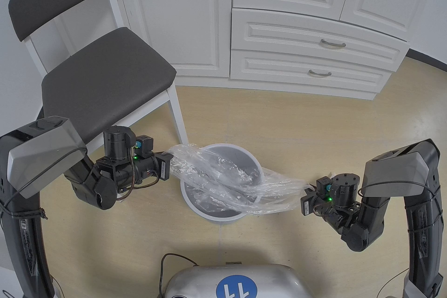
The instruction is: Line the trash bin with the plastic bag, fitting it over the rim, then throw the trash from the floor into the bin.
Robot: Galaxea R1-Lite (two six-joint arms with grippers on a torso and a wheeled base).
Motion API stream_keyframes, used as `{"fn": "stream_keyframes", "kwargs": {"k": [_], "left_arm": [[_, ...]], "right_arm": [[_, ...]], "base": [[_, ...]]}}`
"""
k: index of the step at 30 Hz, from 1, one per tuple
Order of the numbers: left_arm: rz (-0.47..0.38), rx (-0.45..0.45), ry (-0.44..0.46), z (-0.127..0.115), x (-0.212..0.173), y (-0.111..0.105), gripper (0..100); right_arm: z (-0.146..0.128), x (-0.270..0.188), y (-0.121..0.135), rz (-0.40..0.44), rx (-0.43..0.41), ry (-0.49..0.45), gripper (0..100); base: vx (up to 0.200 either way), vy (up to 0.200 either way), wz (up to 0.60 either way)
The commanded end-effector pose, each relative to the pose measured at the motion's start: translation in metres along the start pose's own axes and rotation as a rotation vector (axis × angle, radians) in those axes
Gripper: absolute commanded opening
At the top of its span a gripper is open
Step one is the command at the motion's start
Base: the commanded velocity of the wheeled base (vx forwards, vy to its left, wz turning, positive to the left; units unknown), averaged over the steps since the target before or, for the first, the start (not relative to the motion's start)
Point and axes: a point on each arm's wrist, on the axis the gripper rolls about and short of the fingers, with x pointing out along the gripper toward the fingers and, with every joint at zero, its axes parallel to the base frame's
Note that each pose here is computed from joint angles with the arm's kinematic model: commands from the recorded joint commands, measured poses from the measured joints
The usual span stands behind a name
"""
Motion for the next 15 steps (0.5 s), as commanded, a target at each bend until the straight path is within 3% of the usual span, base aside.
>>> {"fn": "stream_keyframes", "kwargs": {"k": [1,8,15], "left_arm": [[0.0,-0.004,0.01,-0.003,0.002,0.0,0],[0.007,-0.005,0.012,-0.003,0.002,0.004,0],[-0.038,-0.007,0.024,-0.005,-0.002,-0.003,0]], "right_arm": [[-0.007,-0.002,-0.006,-0.015,-0.025,0.021,0],[-0.006,0.002,-0.007,-0.013,-0.023,0.008,0],[0.016,0.004,-0.004,0.011,0.09,-0.076,0]], "base": [[0.0,0.0,0.0],[0.0,0.0,0.0],[0.0,0.0,0.0]]}}
